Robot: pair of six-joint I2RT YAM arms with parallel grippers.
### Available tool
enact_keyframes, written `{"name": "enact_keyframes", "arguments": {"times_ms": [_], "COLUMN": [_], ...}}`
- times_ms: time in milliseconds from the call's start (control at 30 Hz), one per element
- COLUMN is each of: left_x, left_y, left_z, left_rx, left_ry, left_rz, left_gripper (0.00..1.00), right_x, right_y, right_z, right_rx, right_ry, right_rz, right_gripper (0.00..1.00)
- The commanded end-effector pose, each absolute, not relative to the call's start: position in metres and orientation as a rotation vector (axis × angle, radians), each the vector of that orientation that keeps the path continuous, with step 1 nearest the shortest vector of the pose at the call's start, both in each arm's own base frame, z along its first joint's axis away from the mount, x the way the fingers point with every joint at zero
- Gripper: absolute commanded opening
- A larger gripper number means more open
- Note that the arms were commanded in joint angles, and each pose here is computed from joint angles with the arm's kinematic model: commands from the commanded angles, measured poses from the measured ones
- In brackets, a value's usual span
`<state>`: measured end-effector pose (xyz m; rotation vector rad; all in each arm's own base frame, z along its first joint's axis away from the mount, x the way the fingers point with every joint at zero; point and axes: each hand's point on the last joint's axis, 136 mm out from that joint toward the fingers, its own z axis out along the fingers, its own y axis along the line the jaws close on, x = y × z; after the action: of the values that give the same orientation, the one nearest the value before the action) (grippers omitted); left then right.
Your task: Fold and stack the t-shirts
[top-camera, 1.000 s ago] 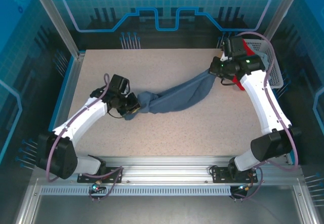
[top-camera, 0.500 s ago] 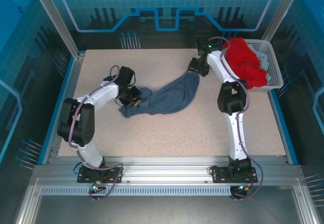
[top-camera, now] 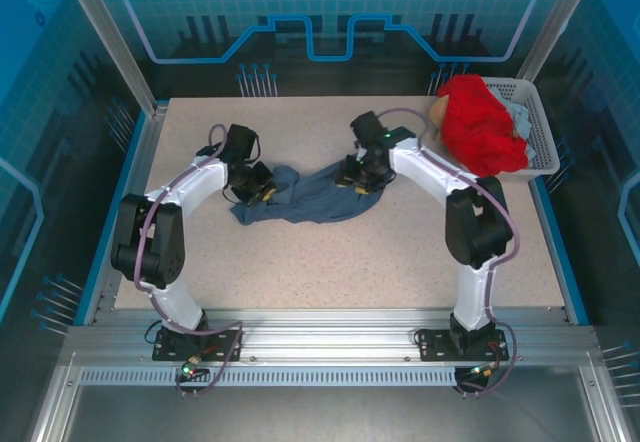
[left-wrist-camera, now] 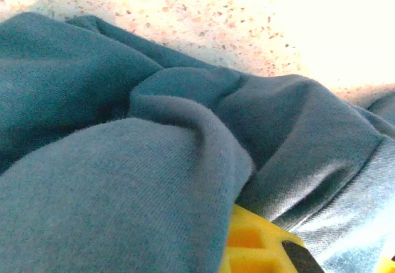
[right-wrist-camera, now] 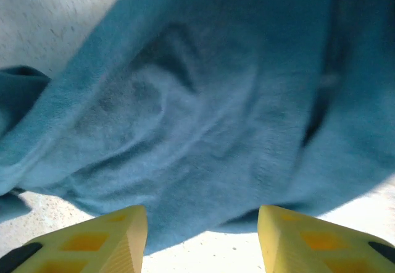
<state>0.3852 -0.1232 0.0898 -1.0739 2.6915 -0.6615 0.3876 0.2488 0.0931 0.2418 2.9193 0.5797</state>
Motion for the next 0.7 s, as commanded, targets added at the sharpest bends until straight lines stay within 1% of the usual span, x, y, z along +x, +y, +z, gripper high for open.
{"name": "enact_keyframes", "arguments": {"times_ms": [0,100,200,333,467,667], "left_x": [0.392,0.393,0.393,0.393,0.392,0.391], "left_y": [-0.129,-0.129,-0.131,-0.131,-0.131,-0.13], "left_z": [0.112,0.116,0.118,0.119,0.12,0.125], "left_rx": [-1.053,-1.041,-1.035,-1.03,-1.021,-1.004], "left_ry": [2.657,2.652,2.652,2.654,2.658,2.659], "left_rz": [-0.736,-0.743,-0.753,-0.757,-0.758,-0.752], "left_gripper": [0.0,0.0,0.0,0.0,0.0,0.0], "right_x": [0.387,0.382,0.375,0.37,0.38,0.391], "right_y": [0.25,0.244,0.238,0.239,0.248,0.25], "right_z": [0.067,0.061,0.06,0.05,0.045,0.07], "right_rx": [0.307,0.302,0.297,0.314,0.314,0.305], "right_ry": [2.962,2.973,2.985,2.999,2.987,2.937], "right_rz": [0.561,0.526,0.5,0.518,0.538,0.547], "right_gripper": [0.53,0.58,0.6,0.62,0.5,0.26]}}
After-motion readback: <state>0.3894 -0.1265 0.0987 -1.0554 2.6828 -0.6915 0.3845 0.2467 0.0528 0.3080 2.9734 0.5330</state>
